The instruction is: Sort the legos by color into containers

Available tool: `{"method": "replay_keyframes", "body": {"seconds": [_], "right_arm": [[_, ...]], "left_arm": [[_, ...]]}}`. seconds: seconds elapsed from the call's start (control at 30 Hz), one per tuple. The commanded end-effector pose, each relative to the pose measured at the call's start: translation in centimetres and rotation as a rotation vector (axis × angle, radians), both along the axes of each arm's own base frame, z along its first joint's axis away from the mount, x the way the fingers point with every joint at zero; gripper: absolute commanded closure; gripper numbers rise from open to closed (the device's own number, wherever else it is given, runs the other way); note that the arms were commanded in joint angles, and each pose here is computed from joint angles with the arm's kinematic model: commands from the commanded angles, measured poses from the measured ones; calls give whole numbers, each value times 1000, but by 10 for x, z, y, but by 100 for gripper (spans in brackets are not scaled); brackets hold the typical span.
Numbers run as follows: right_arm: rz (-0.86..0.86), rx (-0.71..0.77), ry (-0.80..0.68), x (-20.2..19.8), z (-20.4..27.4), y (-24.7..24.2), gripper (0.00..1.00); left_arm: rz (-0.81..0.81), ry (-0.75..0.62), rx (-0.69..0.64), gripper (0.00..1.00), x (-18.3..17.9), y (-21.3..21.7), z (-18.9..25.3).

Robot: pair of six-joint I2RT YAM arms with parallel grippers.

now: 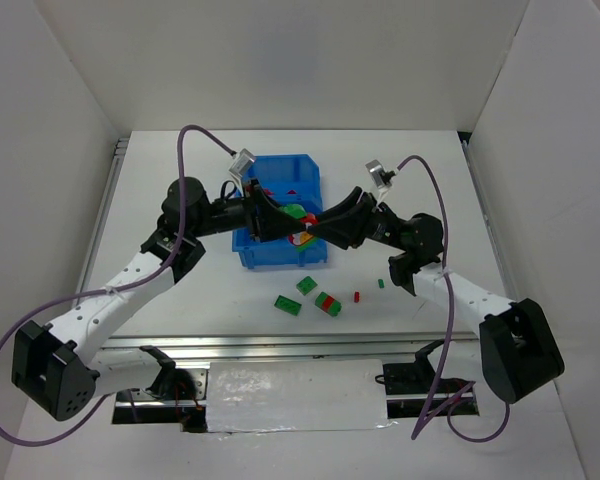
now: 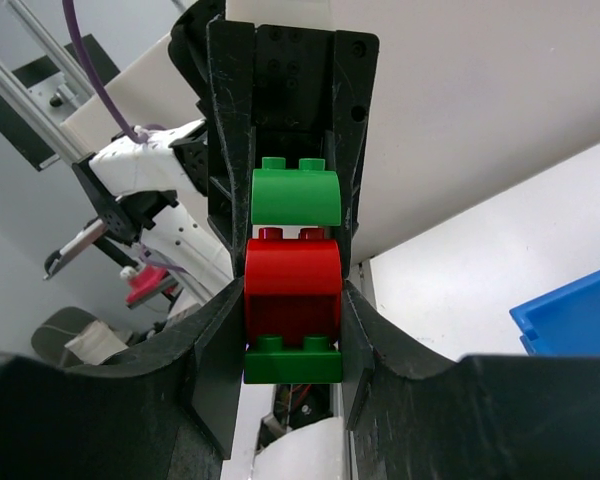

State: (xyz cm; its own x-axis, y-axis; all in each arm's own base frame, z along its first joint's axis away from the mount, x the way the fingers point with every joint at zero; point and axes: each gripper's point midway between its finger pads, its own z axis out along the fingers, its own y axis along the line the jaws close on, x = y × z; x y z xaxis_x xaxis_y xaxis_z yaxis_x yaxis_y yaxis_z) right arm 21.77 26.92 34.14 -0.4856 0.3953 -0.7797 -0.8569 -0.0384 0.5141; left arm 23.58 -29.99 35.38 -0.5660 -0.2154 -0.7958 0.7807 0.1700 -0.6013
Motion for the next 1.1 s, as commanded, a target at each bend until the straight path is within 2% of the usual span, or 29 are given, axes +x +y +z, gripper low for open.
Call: {"method": "replay_keyframes", "body": {"seconds": [0.0, 0.17, 0.2, 0.47, 0.5, 0.53, 0.67, 0.73, 0.77, 0.83, 0.87, 0.9, 0.93, 1.03, 1.07], "right_arm": [[17, 13, -129, -10, 6, -10, 100], [3, -10, -123, -6, 3, -9, 100], [-4, -13, -124, -5, 3, -9, 100], [-23, -37, -110, 1, -4, -10, 100], [-25, -40, -108, 2, -6, -11, 100], [-27, -41, -104, 3, -7, -11, 100], [-28, -45, -94, 6, -11, -13, 100], [-29, -45, -90, 8, -12, -13, 100], [-38, -45, -87, 11, -13, -14, 100], [-44, -50, -81, 14, -15, -15, 100], [-112, -62, -49, 33, -21, -21, 100], [-111, -75, -13, 36, -26, -20, 100], [-171, -75, -2, 49, -27, -27, 100], [-242, -96, 44, 59, -31, -37, 100], [-273, -115, -13, 58, -21, -39, 100]], "left_arm": [[75, -85, -109, 76, 15, 13, 41], [93, -77, -113, 67, 19, 15, 39], [100, -82, -116, 59, 20, 16, 41], [149, -74, -109, 59, 33, 21, 42], [151, -70, -111, 46, 35, 21, 42], [155, -67, -113, 40, 37, 22, 41], [154, -67, -126, 38, 40, 22, 43], [156, -65, -128, 41, 43, 22, 42], [146, -66, -131, 55, 43, 21, 41], [157, -44, -117, 67, 49, 19, 33], [239, -22, -73, 92, 71, 22, 18], [241, 16, -50, 92, 71, 22, 9], [338, 33, -9, 90, 93, 28, -6], [441, 129, 72, 73, 116, 48, -41], [470, 137, 76, 67, 120, 59, -42]]}}
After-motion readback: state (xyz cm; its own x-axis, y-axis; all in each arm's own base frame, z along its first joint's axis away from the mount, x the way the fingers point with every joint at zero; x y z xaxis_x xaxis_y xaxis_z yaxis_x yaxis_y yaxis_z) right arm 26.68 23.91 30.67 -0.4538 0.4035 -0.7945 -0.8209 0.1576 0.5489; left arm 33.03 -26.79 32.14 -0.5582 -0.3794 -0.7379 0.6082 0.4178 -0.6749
